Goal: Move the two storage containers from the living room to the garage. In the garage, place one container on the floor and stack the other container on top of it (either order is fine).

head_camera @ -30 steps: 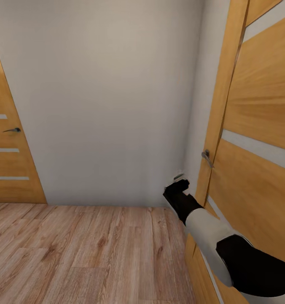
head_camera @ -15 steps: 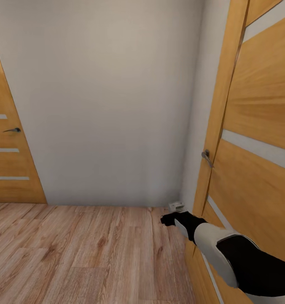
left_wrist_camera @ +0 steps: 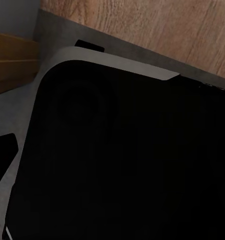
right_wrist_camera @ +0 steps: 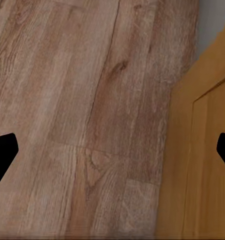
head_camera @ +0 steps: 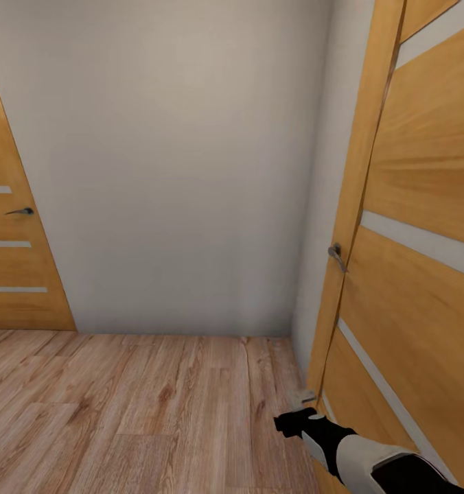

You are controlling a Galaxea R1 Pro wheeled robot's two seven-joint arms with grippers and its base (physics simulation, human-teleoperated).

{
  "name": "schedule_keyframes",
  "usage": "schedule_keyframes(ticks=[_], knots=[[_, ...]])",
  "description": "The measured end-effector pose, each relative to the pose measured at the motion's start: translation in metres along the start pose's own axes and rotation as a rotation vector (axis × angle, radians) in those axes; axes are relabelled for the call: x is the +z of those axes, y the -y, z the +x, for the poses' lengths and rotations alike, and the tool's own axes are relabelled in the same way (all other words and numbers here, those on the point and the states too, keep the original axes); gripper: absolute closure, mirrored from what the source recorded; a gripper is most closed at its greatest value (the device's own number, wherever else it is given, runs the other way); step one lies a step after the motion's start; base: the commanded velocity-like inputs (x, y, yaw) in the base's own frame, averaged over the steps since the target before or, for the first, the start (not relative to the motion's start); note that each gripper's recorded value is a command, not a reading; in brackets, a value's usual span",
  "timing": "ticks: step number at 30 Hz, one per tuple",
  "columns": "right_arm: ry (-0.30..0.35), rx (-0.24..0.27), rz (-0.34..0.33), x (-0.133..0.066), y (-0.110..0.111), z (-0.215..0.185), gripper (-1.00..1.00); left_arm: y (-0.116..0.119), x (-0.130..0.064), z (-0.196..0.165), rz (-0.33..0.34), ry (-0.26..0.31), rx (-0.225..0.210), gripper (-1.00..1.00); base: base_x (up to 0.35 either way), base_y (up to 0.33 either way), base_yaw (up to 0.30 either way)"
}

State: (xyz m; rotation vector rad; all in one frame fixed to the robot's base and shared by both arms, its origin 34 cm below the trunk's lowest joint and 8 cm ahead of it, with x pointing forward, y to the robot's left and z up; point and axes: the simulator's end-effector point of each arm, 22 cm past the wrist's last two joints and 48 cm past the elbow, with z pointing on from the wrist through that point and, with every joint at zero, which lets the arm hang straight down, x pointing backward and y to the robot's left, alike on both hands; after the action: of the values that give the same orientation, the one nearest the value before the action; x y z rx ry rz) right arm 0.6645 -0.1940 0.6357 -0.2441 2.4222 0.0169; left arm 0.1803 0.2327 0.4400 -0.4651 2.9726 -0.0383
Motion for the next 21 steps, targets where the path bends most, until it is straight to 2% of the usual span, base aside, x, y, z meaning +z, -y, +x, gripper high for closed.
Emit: schedule_keyframes(ticks=[6, 15, 21], knots=[[-0.090, 0.007, 0.003, -0.002, 0.001, 0.075, -1.00, 0.000, 0.000, 0.000, 0.000, 0.000, -0.001, -1.00, 0.000, 0.000, 0.000], [-0.162, 0.012, 0.006, -0.009, 0.001, 0.132, -1.00, 0.000, 0.000, 0.000, 0.000, -0.001, -0.002, -1.00, 0.000, 0.000, 0.000], [-0.296, 0.018, -0.005, -0.033, -0.008, 0.238, -1.00, -0.001, 0.000, 0.000, -0.002, -0.001, -0.004, -1.00, 0.000, 0.000, 0.000]])
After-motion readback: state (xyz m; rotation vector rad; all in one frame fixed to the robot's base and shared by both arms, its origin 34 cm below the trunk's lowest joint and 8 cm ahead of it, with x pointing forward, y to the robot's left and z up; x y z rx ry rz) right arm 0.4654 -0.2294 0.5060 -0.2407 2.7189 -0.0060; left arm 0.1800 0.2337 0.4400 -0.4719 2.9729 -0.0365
